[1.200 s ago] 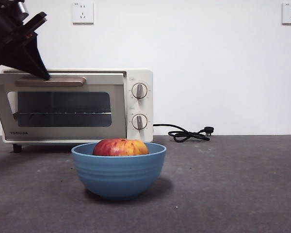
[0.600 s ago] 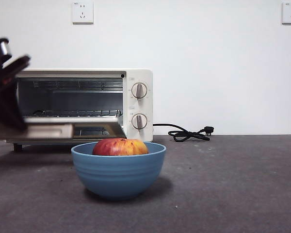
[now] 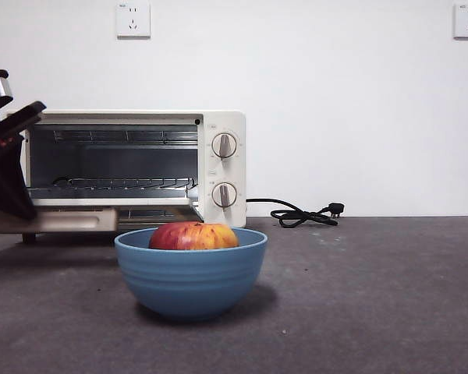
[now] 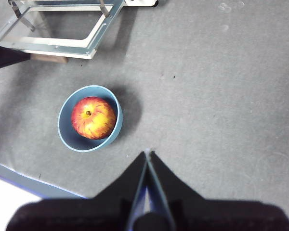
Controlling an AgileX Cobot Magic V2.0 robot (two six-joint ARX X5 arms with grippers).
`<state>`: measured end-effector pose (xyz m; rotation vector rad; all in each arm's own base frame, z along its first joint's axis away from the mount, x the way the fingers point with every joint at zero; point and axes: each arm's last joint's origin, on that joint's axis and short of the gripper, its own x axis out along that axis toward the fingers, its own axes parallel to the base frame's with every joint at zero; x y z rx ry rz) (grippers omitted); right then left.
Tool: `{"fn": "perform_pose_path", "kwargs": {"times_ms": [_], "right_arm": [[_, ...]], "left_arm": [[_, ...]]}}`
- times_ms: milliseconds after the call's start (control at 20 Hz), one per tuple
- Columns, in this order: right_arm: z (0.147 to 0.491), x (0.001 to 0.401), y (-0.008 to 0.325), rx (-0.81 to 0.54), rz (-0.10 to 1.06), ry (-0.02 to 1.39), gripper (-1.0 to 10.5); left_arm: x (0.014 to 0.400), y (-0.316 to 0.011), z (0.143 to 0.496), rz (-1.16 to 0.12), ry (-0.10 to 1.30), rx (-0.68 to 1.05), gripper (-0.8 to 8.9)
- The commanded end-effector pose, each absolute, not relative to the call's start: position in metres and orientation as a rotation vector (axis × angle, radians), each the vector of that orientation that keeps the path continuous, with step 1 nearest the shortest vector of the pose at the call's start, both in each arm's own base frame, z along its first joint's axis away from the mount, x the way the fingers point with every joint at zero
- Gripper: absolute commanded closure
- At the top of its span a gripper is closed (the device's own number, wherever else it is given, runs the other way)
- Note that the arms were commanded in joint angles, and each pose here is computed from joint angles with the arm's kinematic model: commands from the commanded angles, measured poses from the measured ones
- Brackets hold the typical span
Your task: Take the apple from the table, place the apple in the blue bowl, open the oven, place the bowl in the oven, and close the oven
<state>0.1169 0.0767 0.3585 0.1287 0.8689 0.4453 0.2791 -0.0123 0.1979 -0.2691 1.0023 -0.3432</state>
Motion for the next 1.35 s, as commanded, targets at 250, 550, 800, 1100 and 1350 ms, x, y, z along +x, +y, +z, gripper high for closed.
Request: {"fn": "perform_pose_path", "kwargs": {"times_ms": [250, 550, 800, 1100, 1350], "right_arm": [[0.356, 0.117, 0.077, 0.138, 0.448, 0.879, 9.5], [0.354, 0.116, 0.077, 0.141, 0.439, 0.911, 9.5], [0.346, 0.130, 0.089, 0.174, 0.512, 1.005, 9.5], [0.319, 0.172, 0.118, 0.164, 0.514, 1.121, 7.9], [0.293, 0.205, 0.149, 0.179, 0.524, 1.158, 7.8]], "left_arm": [[0.279, -0.009, 0.192, -0.331, 0.955, -0.238, 8.20], [0.271, -0.009, 0.187, -0.332, 1.057, -0.261, 8.20], [0.254, -0.012, 0.198, -0.384, 1.115, -0.292, 8.20], [0.207, -0.012, 0.244, -0.409, 1.044, -0.246, 8.19], [0.160, -0.015, 0.271, -0.438, 1.002, -0.209, 8.19]]}}
